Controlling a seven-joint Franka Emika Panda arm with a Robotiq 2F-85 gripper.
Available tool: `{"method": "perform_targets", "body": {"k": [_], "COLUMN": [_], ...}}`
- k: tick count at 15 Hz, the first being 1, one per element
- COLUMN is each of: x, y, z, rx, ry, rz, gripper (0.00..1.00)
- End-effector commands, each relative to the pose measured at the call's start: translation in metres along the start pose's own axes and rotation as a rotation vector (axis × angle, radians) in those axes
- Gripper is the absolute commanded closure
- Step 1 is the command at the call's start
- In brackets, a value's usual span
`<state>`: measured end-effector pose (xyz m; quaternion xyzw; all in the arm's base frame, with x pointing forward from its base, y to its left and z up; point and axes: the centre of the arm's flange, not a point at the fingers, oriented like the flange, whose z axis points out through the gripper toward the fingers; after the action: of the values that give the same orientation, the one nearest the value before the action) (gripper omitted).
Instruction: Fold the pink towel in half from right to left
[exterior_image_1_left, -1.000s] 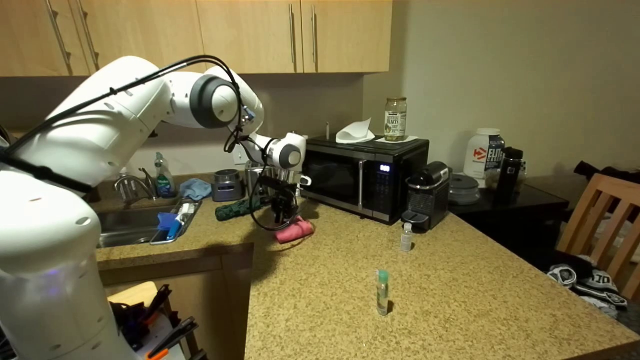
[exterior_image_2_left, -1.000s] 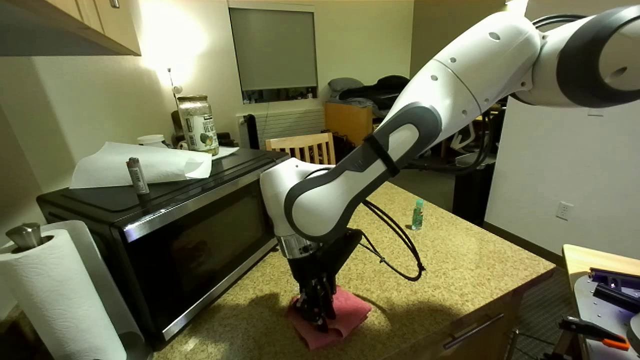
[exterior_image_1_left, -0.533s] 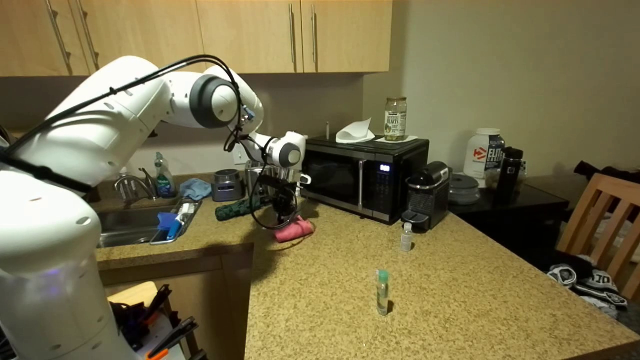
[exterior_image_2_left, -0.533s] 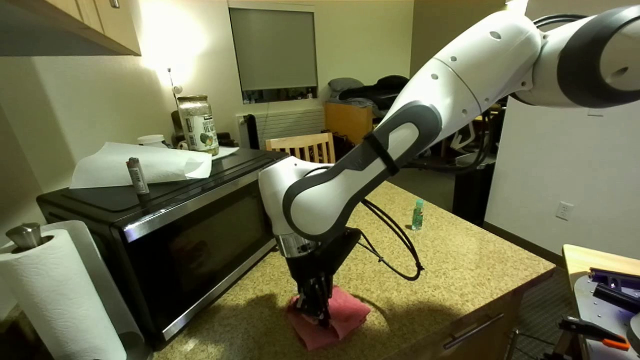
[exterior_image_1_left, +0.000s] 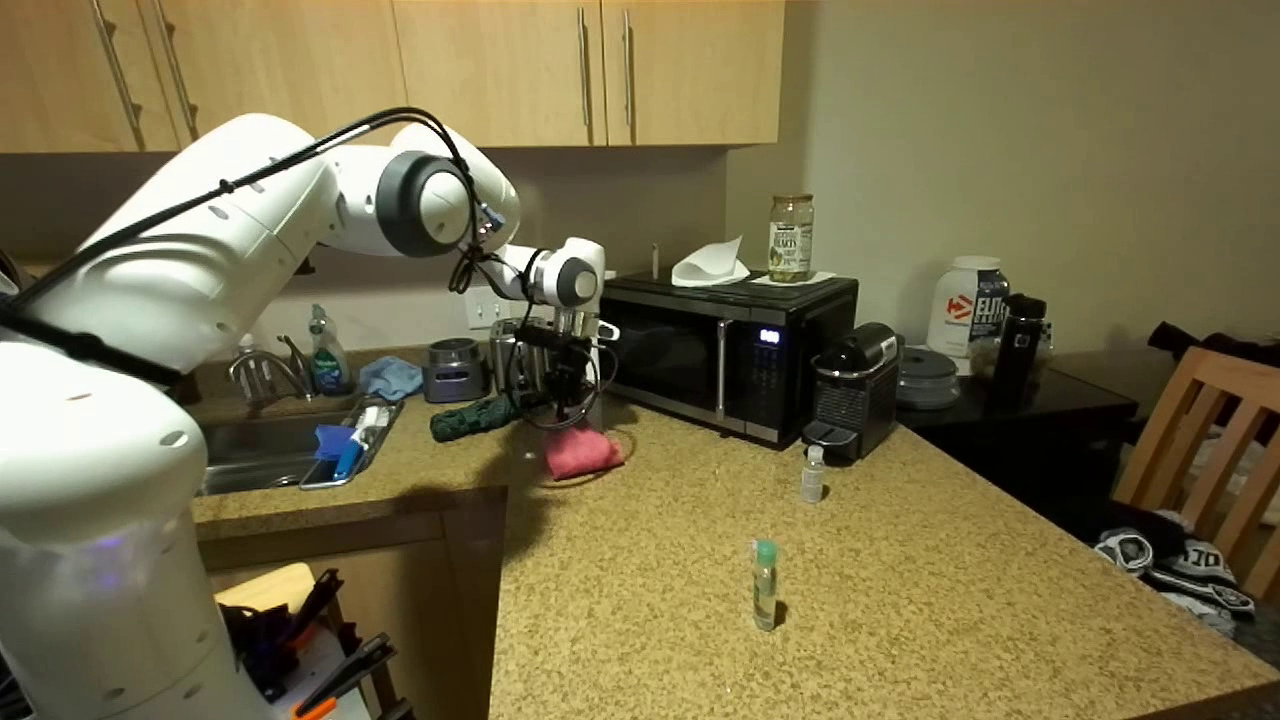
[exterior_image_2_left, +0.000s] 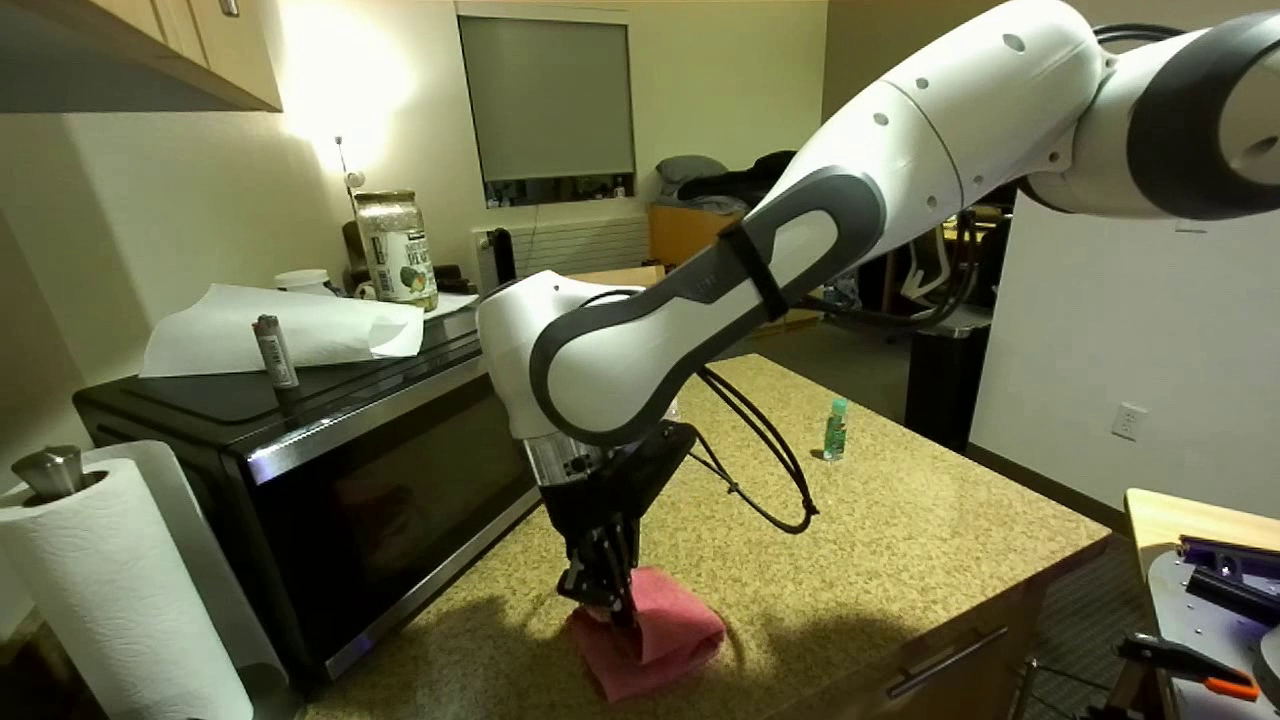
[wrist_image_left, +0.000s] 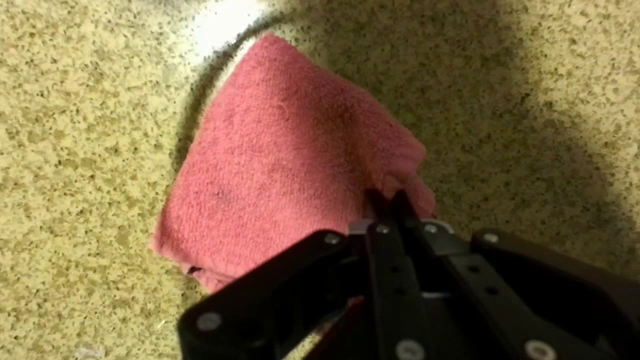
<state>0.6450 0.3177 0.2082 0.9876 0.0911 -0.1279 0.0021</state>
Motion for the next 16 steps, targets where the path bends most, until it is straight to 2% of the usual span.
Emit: {"method": "perform_targets", "body": {"k": [1,8,16], "x": [0.01,0.029,0.057], "y": [-0.009,-0.03,-0.039], "z": [-0.01,-0.001,0.03], "rx": [-0.041,-0.096,-0.076], "ry": [-0.006,-0.017,-0.027], "rz": [0.005,-0.022,-0.038], "gripper": [0.99,0.99,0.99]}}
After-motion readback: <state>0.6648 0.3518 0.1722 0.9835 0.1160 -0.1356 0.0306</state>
